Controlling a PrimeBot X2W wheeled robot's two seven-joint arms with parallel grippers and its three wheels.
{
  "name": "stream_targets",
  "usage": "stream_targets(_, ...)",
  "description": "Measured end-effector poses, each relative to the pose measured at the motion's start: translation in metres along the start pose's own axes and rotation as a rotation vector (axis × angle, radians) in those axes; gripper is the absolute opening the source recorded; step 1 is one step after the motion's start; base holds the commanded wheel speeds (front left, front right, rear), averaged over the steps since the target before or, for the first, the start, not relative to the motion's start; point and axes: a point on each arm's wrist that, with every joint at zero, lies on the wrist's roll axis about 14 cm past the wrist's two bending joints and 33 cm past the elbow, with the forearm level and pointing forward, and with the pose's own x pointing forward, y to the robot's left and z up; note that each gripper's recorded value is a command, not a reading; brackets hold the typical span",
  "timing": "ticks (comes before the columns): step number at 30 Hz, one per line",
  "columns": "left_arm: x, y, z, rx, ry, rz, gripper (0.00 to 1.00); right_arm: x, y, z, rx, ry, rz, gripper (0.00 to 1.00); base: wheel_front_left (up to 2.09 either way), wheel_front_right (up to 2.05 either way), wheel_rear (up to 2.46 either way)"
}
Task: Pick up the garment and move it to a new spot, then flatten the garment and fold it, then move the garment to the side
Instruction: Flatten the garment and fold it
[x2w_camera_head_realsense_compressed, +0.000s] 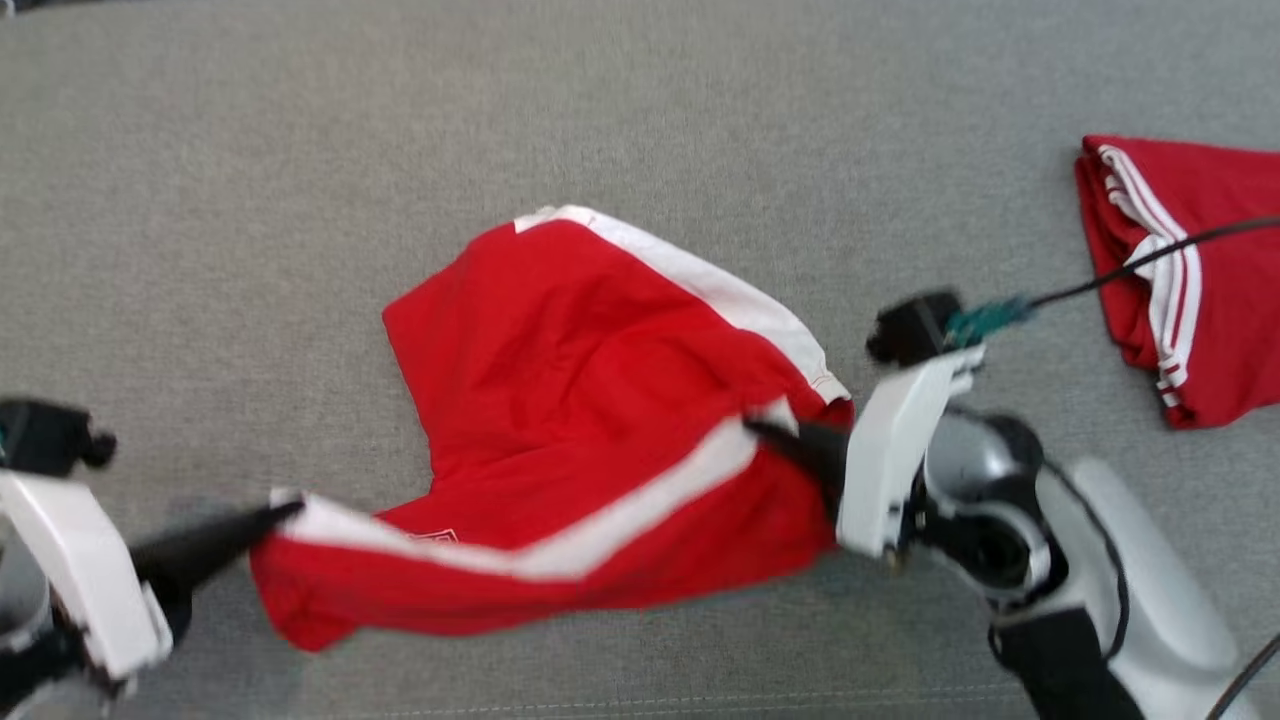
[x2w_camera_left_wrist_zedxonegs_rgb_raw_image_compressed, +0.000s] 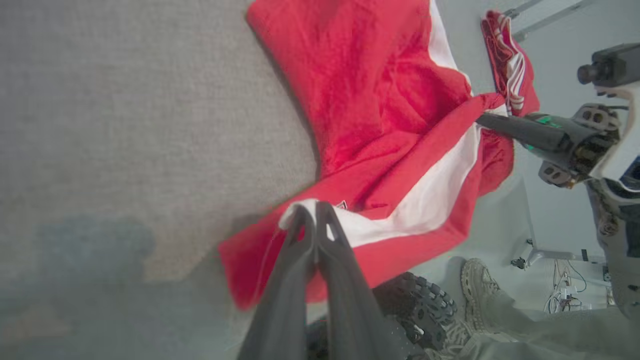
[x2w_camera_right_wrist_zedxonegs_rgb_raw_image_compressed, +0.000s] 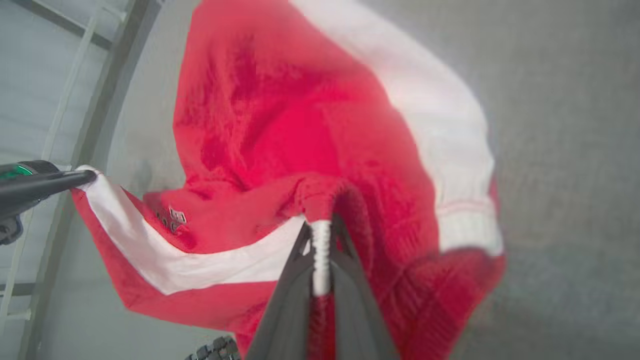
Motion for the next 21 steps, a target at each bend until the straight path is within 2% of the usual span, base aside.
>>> stream_targets(3, 0.024, 0.013, 0.075, -0.025, -0.189, -0.009, 0.00, 0.021, -0.010, 0.086, -0.036, -0.279, 0.024, 0.00, 0.00, 0.00, 0.00)
stream_targets(5, 0.029, 0.020, 0.143, 0.014, -0.404, -0.007, 0.00, 0.022, -0.018, 0.157, -0.073, -0.526, 0.017, 0.00, 0.00, 0.00, 0.00)
stream_targets(6, 0.023, 0.018, 0.183, 0.070, -0.549, -0.008, 0.00, 0.015, -0.022, 0.196, -0.101, -0.675, 0.006, 0.00, 0.00, 0.00, 0.00)
stream_targets(9, -0.022, -0.020, 0.292, 0.246, -1.011, -0.082, 0.00, -0.027, -0.011, 0.296, -0.230, -1.083, 0.010, 0.00, 0.00, 0.00, 0.00)
stream_targets(10, -0.035, -0.036, 0.311, 0.277, -1.088, -0.124, 0.00, -0.036, 0.001, 0.315, -0.261, -1.144, 0.035, 0.00, 0.00, 0.00, 0.00)
stream_targets(12, -0.052, -0.055, 0.326, 0.331, -1.158, -0.154, 0.00, -0.040, 0.019, 0.332, -0.286, -1.173, 0.074, 0.00, 0.00, 0.00, 0.00)
stream_targets(16, -0.073, -0.056, 0.335, 0.360, -1.220, -0.134, 0.00, -0.019, 0.020, 0.315, -0.244, -1.082, 0.096, 0.00, 0.00, 0.00, 0.00)
stream_targets(18, -0.067, -0.044, 0.331, 0.349, -1.211, -0.115, 0.00, -0.004, 0.011, 0.303, -0.248, -1.031, 0.079, 0.00, 0.00, 0.00, 0.00)
stream_targets(21, -0.038, -0.011, 0.304, 0.261, -1.134, -0.072, 0.00, 0.023, -0.017, 0.272, -0.198, -0.939, 0.030, 0.00, 0.00, 0.00, 0.00)
